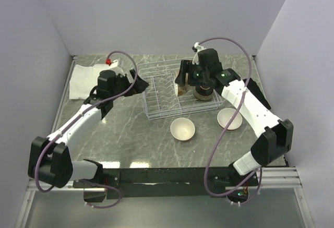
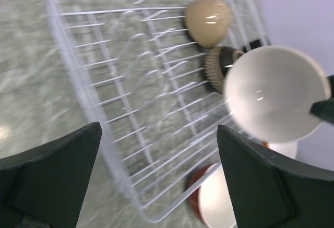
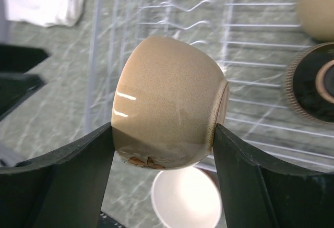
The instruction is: Unload the bowls from the dish rack
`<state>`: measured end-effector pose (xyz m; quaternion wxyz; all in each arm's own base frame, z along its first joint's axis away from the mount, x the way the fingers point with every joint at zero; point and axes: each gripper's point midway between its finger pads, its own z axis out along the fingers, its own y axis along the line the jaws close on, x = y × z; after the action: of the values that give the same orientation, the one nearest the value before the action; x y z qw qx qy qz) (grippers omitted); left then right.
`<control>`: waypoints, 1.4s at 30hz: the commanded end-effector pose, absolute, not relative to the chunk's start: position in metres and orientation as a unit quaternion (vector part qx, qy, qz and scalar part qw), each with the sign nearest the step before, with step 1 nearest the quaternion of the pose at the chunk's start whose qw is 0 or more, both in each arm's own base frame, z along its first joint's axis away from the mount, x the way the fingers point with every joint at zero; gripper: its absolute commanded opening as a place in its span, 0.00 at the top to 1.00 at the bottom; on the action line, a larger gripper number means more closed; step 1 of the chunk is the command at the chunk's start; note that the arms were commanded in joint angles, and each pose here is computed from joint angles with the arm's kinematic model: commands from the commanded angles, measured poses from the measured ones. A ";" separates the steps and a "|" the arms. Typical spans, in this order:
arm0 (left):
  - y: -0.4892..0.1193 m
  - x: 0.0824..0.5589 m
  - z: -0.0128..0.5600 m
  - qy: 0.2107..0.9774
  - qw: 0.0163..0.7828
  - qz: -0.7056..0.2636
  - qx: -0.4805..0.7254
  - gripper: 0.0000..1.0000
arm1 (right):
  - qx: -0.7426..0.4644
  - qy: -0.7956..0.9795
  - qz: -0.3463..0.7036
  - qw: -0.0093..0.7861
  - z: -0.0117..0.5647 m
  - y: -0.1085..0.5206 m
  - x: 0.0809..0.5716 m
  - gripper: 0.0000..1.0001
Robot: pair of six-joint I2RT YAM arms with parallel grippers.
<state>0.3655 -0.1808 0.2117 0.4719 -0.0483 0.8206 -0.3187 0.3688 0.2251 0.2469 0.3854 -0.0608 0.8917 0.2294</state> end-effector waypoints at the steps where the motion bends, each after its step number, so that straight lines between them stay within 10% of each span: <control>1: -0.227 0.372 0.266 0.766 0.496 -0.408 0.007 0.01 | -0.062 0.831 0.335 0.439 0.308 0.244 0.355 1.00; 17: -0.302 0.366 0.235 0.759 0.414 -0.500 0.047 0.14 | -0.052 0.789 0.451 0.413 0.316 0.262 0.319 1.00; 35: -0.313 0.341 0.227 0.755 0.371 -0.537 0.059 0.91 | -0.026 0.758 0.516 0.398 0.307 0.253 0.308 1.00; 42: -0.305 0.328 0.225 0.764 0.385 -0.511 0.075 0.99 | -0.018 0.759 0.520 0.392 0.296 0.245 0.303 0.96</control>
<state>0.3355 -0.3095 0.1987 0.3488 0.0569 0.7792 -0.5177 0.3178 0.2372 0.2541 0.3537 0.0360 0.8068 0.4719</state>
